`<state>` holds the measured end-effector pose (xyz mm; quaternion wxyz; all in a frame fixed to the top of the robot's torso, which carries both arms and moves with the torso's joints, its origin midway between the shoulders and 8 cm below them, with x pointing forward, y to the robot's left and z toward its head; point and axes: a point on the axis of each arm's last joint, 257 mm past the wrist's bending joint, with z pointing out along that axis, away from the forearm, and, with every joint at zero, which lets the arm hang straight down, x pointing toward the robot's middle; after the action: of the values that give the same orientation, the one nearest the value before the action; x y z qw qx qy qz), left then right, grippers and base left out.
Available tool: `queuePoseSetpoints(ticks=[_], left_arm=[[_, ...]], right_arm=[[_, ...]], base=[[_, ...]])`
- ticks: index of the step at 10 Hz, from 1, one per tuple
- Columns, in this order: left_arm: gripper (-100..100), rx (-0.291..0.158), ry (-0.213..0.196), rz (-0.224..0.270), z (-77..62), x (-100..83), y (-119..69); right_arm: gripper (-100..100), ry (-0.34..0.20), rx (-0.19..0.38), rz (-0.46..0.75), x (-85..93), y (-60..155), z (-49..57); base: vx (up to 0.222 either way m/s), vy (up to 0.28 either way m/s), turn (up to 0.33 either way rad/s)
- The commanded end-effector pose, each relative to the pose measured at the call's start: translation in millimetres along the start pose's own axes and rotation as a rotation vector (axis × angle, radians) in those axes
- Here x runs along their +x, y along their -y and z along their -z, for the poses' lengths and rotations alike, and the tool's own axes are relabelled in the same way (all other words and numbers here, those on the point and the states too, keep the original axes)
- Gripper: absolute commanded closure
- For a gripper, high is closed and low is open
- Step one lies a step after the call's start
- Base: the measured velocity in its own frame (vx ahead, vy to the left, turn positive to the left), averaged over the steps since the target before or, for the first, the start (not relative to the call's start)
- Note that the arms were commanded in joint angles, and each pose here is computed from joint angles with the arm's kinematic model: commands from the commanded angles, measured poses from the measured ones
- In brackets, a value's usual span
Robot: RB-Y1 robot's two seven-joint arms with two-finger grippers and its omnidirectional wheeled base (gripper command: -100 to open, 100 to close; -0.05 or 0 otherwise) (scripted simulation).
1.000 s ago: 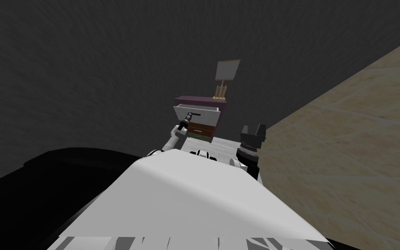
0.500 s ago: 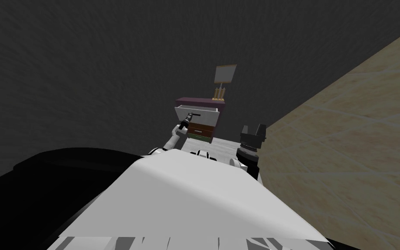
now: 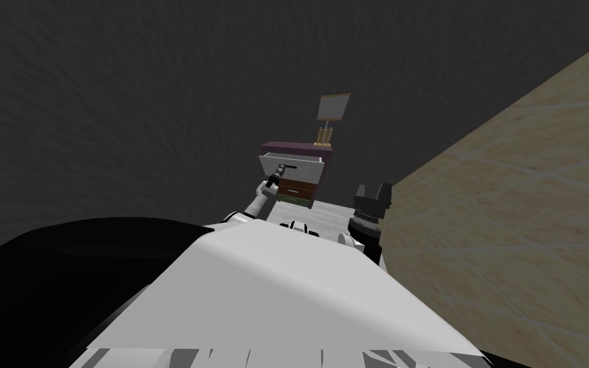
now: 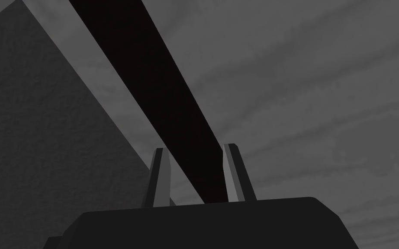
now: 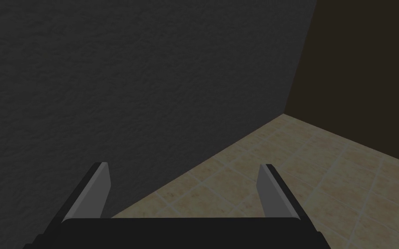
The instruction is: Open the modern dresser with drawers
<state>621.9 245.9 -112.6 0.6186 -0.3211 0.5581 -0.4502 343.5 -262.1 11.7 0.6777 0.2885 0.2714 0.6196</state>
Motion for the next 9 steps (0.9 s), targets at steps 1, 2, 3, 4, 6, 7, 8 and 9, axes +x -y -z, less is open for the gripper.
queuePoseSetpoints(ticks=[1, 2, 3, 4, 6, 7, 8, 9], left_arm=[[100, -0.056, -0.001, -0.003, 4.1, 1.2, -28.8], [100, 0.013, 0.007, 0.000, -14.7, -0.2, 0.6], [100, 0.022, 0.006, -0.001, -22.8, -0.1, 7.4], [100, 0.007, 0.003, -0.001, -27.0, 1.3, 1.4], [100, -0.047, -0.004, -0.001, -23.8, 4.8, -25.9], [100, -0.056, -0.005, -0.001, -23.1, 5.4, -30.5], [100, 0.014, 0.003, 0.003, -41.0, 4.5, 0.9], [100, 0.017, 0.000, 0.002, -49.6, 5.0, 6.2]], right_arm=[[0, 0.000, 0.000, 0.000, 0.0, 0.0, 0.0], [0, 0.000, 0.000, 0.000, 0.0, 0.0, 0.0], [0, 0.000, 0.000, 0.000, 0.0, 0.0, 0.0], [0, 0.000, 0.000, 0.000, 0.0, 0.0, 0.0], [0, 0.000, 0.000, 0.000, 0.0, 0.0, 0.0], [0, 0.000, 0.000, 0.000, 0.0, 0.0, 0.0], [0, 0.000, 0.000, 0.000, 0.0, 0.0, 0.0], [0, 0.000, 0.000, 0.000, 0.0, 0.0, 0.0]], base=[[0.007, -0.004, 0.013], [-0.102, 0.017, 0.057], [-0.149, 0.027, 0.012], [-0.093, 0.010, -0.022], [-0.014, -0.006, -0.007], [0.002, -0.009, 0.014], [-0.108, 0.013, 0.058], [-0.145, 0.021, 0.010]])
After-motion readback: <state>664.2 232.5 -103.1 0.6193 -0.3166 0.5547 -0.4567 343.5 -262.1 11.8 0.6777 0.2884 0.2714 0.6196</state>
